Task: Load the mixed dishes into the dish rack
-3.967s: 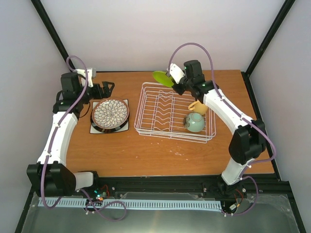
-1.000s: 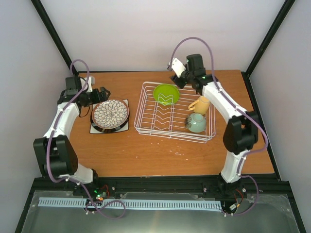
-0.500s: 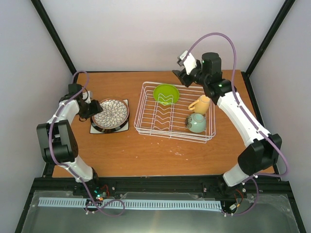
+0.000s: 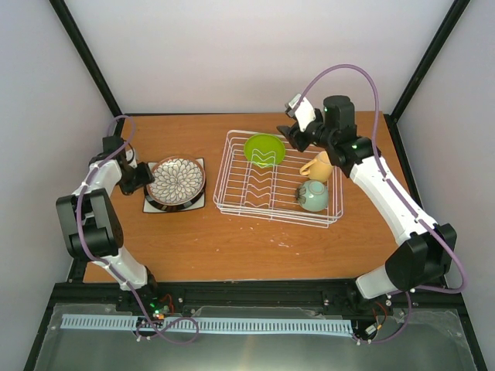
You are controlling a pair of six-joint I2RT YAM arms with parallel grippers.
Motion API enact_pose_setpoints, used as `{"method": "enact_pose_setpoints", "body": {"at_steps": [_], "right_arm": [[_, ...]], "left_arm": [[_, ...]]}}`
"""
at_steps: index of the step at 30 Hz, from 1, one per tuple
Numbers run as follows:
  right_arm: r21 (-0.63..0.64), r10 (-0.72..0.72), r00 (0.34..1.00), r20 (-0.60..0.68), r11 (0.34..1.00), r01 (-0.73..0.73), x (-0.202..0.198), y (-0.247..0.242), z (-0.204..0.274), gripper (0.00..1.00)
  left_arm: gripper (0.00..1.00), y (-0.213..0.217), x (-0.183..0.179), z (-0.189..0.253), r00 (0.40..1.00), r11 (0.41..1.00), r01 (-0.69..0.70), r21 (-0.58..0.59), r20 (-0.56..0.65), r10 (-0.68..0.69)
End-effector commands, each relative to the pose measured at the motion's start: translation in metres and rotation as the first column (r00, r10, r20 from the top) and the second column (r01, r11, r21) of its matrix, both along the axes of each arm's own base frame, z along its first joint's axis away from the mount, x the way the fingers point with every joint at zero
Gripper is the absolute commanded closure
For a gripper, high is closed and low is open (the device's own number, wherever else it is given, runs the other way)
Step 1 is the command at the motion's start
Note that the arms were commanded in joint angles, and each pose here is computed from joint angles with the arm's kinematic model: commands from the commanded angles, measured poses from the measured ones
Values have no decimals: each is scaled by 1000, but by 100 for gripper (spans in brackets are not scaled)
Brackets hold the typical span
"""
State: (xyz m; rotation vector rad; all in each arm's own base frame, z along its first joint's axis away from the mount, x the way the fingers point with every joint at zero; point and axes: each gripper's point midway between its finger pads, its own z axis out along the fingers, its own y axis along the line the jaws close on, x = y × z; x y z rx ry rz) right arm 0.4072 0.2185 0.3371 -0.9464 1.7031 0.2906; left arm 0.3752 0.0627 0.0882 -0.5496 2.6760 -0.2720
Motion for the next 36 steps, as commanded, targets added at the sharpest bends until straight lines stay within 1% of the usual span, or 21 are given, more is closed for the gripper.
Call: {"method": "enact_pose_setpoints", "body": {"at_steps": [1,6,11,15,22,27,36], "right_arm": [[9,13,1000,0,1000,-13,-8,0,4,45],[19,18,1000,-6,1000,-18,-11,0,2,45],[11,16,1000,-8,1000,-16,-12,-1,0,45],[7,16,1000,-4,1000,-16,-12,-1,1,45],[3,17,1000,-5,1000,-17,-12,-1,1,45],[3,20,1000,-10,1000,-20,-11,0,1,45],[6,25,999,-22,1000,-25,-11,2,0,45]], "left_arm": [[46,-4,-3,-16,999,999,21,-31,-36,-22],[53,-13,2,-21,998,995,47,-83,-27,-49],[57,-15,5,-28,997,993,57,-101,-39,-61],[62,-18,6,-34,997,990,66,-121,-39,-71],[79,-22,3,-45,995,987,74,-145,-55,-83],[98,-23,5,-43,995,986,80,-147,-49,-88],[100,-22,9,-33,995,986,90,-140,-20,-93]]}}
